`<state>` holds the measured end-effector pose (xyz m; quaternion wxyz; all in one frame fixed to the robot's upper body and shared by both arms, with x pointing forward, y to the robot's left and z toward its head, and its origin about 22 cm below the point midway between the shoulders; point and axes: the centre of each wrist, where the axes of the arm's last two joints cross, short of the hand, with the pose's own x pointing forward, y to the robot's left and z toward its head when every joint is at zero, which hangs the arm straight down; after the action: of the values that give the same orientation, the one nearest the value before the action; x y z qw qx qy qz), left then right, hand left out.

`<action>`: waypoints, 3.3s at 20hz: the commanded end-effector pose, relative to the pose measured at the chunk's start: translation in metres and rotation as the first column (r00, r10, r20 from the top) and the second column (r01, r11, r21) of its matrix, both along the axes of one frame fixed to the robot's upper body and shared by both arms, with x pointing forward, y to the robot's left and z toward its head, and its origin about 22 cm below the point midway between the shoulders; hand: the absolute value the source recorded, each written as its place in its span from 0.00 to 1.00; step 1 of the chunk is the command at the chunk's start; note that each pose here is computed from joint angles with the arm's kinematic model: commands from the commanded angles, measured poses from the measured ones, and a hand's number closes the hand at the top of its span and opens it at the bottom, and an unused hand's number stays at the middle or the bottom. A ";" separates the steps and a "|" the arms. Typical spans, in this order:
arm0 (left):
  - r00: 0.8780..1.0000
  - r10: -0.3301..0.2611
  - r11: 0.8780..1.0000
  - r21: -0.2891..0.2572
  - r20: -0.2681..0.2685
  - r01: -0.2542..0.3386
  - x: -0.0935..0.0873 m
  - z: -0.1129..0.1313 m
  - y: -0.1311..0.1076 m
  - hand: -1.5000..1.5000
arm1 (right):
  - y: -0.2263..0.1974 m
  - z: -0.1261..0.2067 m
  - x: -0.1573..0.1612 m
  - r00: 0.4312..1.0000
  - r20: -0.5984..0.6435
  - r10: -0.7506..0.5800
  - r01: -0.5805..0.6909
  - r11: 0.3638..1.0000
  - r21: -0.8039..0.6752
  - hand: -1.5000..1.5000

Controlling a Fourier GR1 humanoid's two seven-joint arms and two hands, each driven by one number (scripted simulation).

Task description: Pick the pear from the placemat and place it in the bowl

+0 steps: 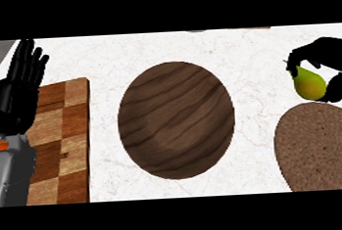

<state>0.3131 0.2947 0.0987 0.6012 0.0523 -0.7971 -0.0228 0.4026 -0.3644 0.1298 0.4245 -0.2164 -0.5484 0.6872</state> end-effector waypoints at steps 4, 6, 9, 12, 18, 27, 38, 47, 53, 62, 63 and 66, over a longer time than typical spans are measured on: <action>1.000 -0.003 1.000 0.007 -0.005 0.003 0.008 0.004 -0.007 0.50 | -0.012 0.055 0.023 0.974 0.225 0.042 -0.053 0.997 0.047 1.00; 1.000 -0.003 1.000 0.000 0.000 0.003 0.006 0.006 -0.007 0.50 | -0.018 0.066 0.025 0.968 0.243 0.059 -0.078 0.995 0.070 1.00; 1.000 0.018 1.000 0.000 -0.005 -0.018 0.007 0.000 -0.004 0.50 | -0.015 0.077 0.032 0.960 0.223 0.167 -0.214 0.955 0.205 1.00; 1.000 0.021 1.000 0.007 -0.021 -0.021 0.002 -0.008 0.002 0.50 | -0.010 0.114 0.037 0.929 0.303 0.213 -0.296 0.919 0.261 1.00; 0.998 0.037 0.999 -0.011 -0.046 -0.038 0.001 -0.012 0.005 0.50 | 0.010 0.146 0.047 0.910 0.290 0.297 -0.403 0.798 0.448 1.00; 0.995 0.087 0.996 0.020 -0.040 -0.086 0.002 -0.002 0.015 0.50 | 0.094 0.154 0.070 0.896 0.123 0.426 -0.416 0.712 0.565 1.00; 0.991 0.124 0.992 0.007 -0.055 -0.124 -0.010 -0.015 0.025 0.50 | 0.205 0.166 0.071 0.838 0.015 0.546 -0.488 0.736 0.469 1.00; 0.987 0.148 0.989 0.016 -0.055 -0.147 -0.019 -0.018 0.041 0.50 | 0.279 0.106 0.048 0.799 -0.053 0.599 -0.522 0.735 0.432 1.00; 0.989 0.141 0.990 0.013 -0.039 -0.141 -0.011 -0.002 0.035 0.50 | 0.303 0.048 0.029 0.850 0.009 0.527 -0.501 0.802 0.324 1.00; 0.992 0.112 0.994 0.014 -0.050 -0.112 -0.013 -0.030 0.034 0.50 | 0.318 -0.029 0.009 0.872 -0.243 0.426 -0.285 0.844 0.455 0.00; 0.993 0.110 0.994 0.017 -0.051 -0.109 -0.014 -0.021 0.028 0.50 | 0.318 -0.034 0.005 0.864 -0.271 0.424 -0.257 0.836 0.485 0.00; 0.994 0.104 0.995 0.010 -0.043 -0.104 -0.005 -0.011 0.030 0.50 | 0.308 -0.033 0.017 0.863 -0.279 0.421 -0.175 0.768 0.615 0.00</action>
<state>0.3029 0.3231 0.0834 0.6210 0.0988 -0.7775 0.0092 0.4161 -0.0522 0.1035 0.4209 0.1177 -0.6433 0.6286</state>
